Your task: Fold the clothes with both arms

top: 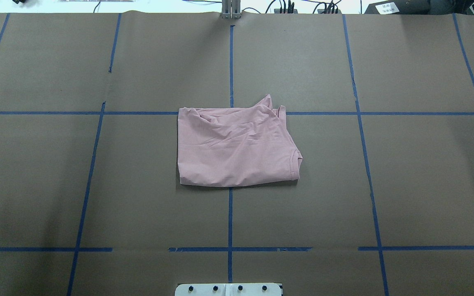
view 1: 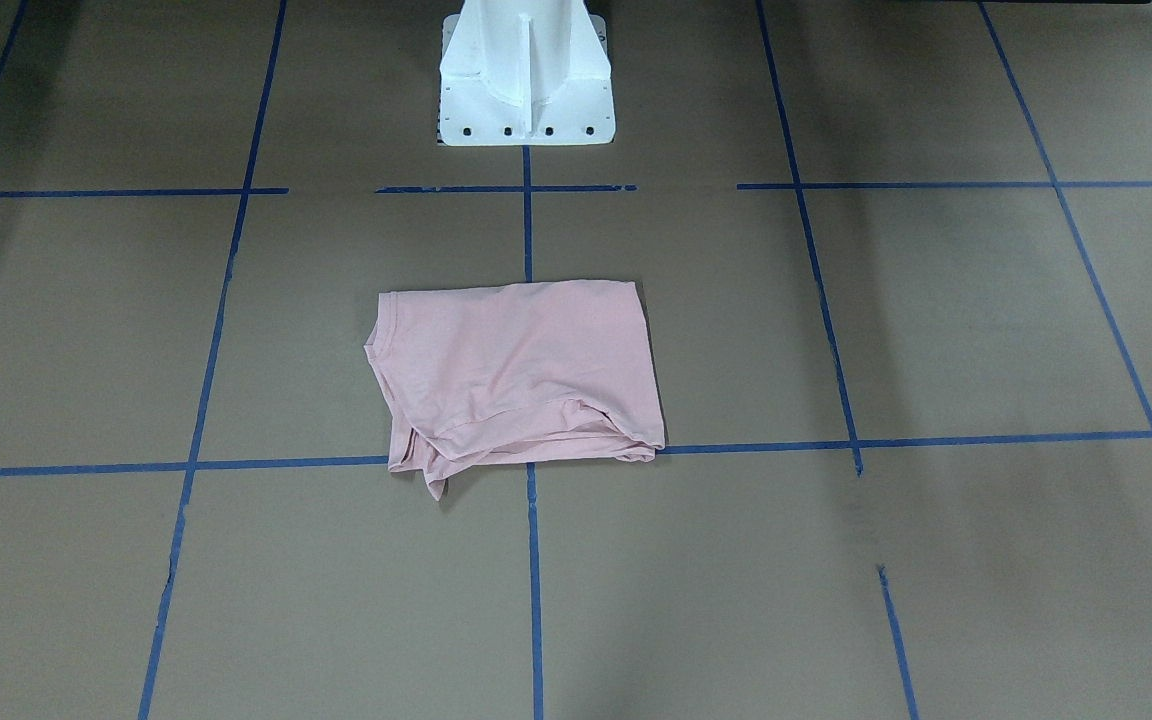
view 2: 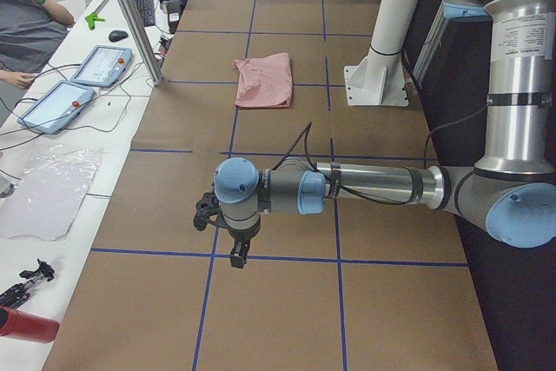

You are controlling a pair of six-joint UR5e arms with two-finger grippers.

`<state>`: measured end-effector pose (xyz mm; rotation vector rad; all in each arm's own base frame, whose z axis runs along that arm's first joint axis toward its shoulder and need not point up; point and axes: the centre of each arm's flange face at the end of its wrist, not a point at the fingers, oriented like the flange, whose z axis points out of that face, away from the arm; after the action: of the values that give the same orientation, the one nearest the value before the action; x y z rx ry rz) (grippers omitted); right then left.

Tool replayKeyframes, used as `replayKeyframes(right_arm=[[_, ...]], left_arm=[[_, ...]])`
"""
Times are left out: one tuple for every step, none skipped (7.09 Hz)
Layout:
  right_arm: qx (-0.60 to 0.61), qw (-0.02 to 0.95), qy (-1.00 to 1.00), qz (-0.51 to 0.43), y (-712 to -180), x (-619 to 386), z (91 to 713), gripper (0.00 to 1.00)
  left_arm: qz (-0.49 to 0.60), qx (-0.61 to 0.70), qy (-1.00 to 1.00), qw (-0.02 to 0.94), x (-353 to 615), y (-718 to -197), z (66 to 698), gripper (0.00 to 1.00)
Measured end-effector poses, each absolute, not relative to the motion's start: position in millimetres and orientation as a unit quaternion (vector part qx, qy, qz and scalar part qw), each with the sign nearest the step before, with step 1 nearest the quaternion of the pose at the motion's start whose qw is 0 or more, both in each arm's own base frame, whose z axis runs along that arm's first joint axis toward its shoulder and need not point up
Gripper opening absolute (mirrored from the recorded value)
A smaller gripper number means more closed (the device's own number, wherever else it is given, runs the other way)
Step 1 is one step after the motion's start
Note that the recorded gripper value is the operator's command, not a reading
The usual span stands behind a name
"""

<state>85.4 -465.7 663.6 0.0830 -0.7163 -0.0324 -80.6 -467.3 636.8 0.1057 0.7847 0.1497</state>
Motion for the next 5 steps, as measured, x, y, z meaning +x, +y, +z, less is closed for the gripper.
replayKeyframes(right_arm=[[0.041, 0.936, -0.350, -0.016, -465.7, 85.4, 663.7, 1.00], [0.041, 0.936, -0.350, -0.016, -466.1, 85.4, 663.3, 1.00], [0.041, 0.936, -0.350, -0.016, -466.8, 85.5, 662.7, 1.00], [0.042, 0.936, -0.350, -0.016, -467.3, 85.5, 662.2, 1.00], [0.042, 0.936, -0.350, -0.016, -467.6, 85.5, 661.8, 1.00]], left_arm=[[0.073, 0.051, 0.379, 0.921, -81.2, -467.3, 637.2, 1.00], [0.073, 0.051, 0.376, 0.922, -81.6, -467.6, 637.3, 1.00], [0.074, 0.051, 0.374, 0.923, -81.6, -467.9, 637.0, 1.00], [0.074, 0.051, 0.374, 0.923, -81.6, -467.9, 636.8, 1.00], [0.074, 0.052, 0.373, 0.923, -81.8, -468.0, 636.8, 1.00]])
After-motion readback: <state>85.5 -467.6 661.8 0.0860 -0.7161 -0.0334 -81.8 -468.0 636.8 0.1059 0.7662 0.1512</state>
